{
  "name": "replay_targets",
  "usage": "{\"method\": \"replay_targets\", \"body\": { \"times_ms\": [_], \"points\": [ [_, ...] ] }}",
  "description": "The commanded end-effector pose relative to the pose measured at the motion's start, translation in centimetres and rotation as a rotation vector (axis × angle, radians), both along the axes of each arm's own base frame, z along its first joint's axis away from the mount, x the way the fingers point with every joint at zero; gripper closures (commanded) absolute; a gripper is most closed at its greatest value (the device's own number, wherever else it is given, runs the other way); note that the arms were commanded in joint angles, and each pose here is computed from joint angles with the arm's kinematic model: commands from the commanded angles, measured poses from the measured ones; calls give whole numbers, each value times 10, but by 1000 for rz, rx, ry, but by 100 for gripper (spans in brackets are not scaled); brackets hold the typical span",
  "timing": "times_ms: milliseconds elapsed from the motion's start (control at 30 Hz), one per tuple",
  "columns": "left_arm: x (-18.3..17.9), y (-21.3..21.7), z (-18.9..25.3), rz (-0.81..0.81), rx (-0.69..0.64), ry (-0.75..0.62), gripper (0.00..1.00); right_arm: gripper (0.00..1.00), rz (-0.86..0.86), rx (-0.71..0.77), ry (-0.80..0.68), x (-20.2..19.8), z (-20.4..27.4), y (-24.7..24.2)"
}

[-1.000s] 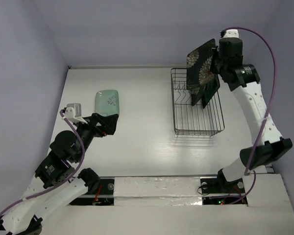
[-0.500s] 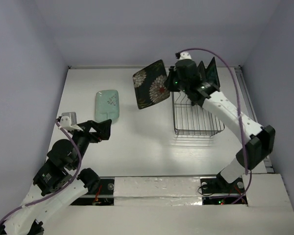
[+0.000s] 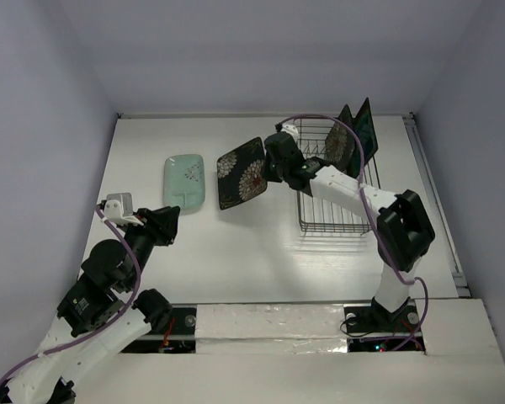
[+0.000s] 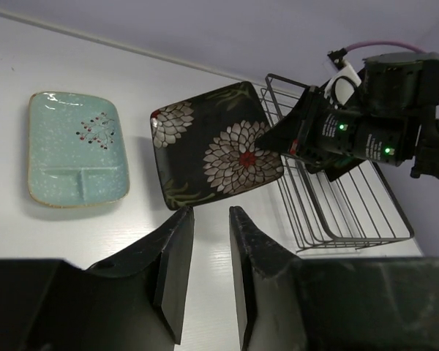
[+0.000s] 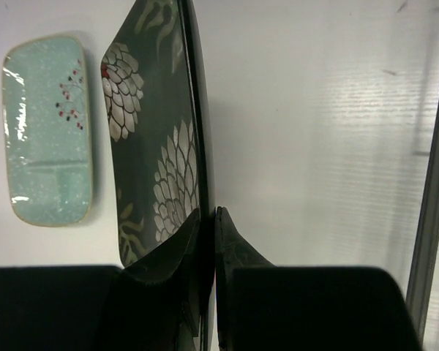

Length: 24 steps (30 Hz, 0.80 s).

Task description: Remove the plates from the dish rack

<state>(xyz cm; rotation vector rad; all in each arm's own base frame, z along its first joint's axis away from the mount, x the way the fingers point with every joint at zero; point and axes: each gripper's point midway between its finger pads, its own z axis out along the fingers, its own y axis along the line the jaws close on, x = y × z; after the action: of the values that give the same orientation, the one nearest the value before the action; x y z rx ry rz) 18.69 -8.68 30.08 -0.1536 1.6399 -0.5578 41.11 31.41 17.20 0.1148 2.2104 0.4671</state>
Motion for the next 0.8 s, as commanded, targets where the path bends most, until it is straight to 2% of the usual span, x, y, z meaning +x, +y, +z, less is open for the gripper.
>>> {"method": "replay_targets", "body": {
  "times_ms": [0, 67, 100, 167, 400, 467, 500, 600, 767],
  "points": [
    [4, -3, 2, 0, -1, -11, 77, 100, -49, 230, -177, 23, 60, 27],
    [4, -3, 1, 1, 1, -9, 74, 100, -49, 221, -162, 22, 47, 26],
    [4, -3, 2, 1, 1, -9, 66, 100, -45, 215, -147, 19, 39, 30],
    [5, -2, 1, 8, 2, -5, 57, 100, -60, 197, -124, 17, 23, 26],
    [4, 0, 2, 13, -10, -12, 41, 100, -62, 150, -38, 4, -28, 24],
    [4, -1, 2, 11, -9, -11, 39, 91, -49, 138, -16, 0, -38, 23],
    [4, -1, 2, 11, -9, -12, 38, 81, -37, 124, -1, -3, -44, 23],
    [5, -2, 1, 9, -4, -9, 38, 69, -19, 84, 50, -11, -65, 20],
    [3, 1, 2, 17, -13, -14, 37, 62, -18, 10, 91, -15, -84, 13]
  ]
}}
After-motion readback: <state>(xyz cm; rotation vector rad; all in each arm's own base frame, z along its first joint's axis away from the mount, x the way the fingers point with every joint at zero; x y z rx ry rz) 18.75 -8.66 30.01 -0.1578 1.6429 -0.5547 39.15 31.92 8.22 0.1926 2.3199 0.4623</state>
